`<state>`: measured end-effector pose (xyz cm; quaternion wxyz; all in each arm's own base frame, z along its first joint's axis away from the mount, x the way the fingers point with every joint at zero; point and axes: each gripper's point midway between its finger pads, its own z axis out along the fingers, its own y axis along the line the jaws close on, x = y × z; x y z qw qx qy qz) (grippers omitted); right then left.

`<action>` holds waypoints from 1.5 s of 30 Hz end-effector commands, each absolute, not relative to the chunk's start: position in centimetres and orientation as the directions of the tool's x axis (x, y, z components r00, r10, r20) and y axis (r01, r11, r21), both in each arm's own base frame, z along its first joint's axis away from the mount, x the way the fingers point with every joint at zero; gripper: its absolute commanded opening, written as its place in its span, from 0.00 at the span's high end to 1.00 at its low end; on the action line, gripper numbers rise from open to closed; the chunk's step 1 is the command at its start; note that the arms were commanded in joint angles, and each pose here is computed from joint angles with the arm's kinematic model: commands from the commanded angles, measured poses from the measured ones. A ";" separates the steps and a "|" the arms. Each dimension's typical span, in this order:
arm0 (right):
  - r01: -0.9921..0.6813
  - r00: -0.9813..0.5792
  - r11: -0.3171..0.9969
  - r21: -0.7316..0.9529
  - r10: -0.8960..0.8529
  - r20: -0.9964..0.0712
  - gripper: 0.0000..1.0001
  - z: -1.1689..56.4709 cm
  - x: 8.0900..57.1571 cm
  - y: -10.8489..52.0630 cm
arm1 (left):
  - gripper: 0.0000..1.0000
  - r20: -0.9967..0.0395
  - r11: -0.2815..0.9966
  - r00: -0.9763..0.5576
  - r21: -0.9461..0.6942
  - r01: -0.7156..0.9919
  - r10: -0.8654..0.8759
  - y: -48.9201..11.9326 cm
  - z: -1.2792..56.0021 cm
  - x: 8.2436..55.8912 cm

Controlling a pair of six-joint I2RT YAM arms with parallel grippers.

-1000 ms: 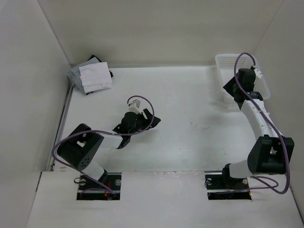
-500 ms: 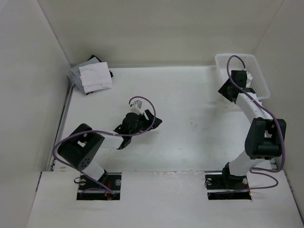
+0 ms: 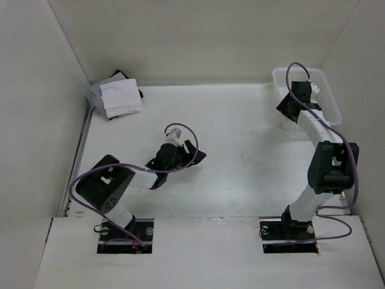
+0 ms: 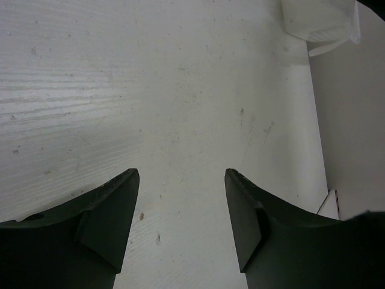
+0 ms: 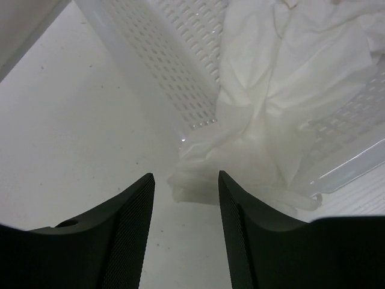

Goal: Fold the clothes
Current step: Grab the tank top from the pile

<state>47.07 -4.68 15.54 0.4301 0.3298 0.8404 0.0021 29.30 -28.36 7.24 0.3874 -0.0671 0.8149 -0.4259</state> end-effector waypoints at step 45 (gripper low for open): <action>0.285 0.177 0.847 0.449 0.414 -0.893 1.00 42.8 40.5 -1.4 | 0.43 -0.585 0.551 -0.634 -0.785 0.283 -0.506 -29.0 11.2 31.0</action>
